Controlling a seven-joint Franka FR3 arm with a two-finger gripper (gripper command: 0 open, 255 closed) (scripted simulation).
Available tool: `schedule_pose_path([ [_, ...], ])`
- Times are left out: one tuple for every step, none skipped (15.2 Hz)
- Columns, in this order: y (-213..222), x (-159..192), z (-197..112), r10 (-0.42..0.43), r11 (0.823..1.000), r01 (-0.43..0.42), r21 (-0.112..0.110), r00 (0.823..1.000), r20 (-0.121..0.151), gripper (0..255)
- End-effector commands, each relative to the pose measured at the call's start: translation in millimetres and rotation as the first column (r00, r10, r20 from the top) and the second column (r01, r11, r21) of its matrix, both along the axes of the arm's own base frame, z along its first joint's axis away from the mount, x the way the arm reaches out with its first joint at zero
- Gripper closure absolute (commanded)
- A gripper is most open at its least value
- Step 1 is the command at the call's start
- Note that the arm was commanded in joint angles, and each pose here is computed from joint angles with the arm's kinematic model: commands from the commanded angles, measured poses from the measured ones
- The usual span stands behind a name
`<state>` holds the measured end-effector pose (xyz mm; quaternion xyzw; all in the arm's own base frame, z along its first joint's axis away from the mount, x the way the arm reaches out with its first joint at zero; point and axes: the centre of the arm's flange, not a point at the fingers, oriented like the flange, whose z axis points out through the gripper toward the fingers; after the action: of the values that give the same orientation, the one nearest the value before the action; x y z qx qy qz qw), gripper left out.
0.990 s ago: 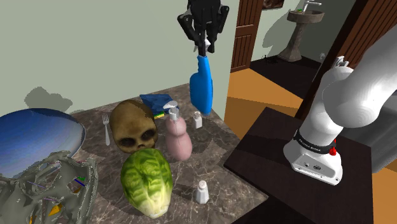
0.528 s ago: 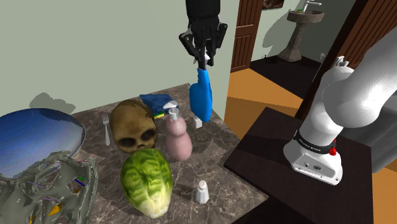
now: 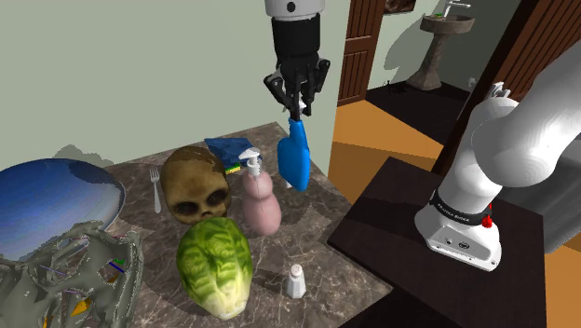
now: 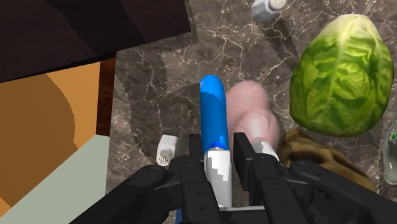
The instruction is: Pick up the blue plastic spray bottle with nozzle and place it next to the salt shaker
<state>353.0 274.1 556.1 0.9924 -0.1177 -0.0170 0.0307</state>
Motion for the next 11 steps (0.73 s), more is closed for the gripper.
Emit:
schedule_pose_path([
  [0,0,-11,0.0,1.0,0.0,0.0,1.0,0.001,255],
  [0,0,-16,0.0,1.0,0.0,0.0,1.0,0.001,255],
  [0,0,-21,0.0,1.0,0.0,0.0,1.0,0.001,255],
  [0,0,-27,0.0,1.0,0.0,0.0,1.0,0.001,255],
  [0,0,-32,0.0,1.0,0.0,0.0,1.0,0.001,255],
  [0,0,-37,0.0,1.0,0.0,0.0,1.0,0.001,255],
  [0,0,-43,0.0,1.0,0.0,0.0,1.0,0.001,255],
  [0,0,-48,0.0,1.0,0.0,0.0,1.0,0.001,255],
  [0,0,-53,0.0,1.0,0.0,0.0,1.0,0.001,255],
  [0,0,-58,0.0,1.0,0.0,0.0,1.0,0.001,255],
  [0,0,-64,0.0,1.0,0.0,0.0,1.0,0.001,255],
])
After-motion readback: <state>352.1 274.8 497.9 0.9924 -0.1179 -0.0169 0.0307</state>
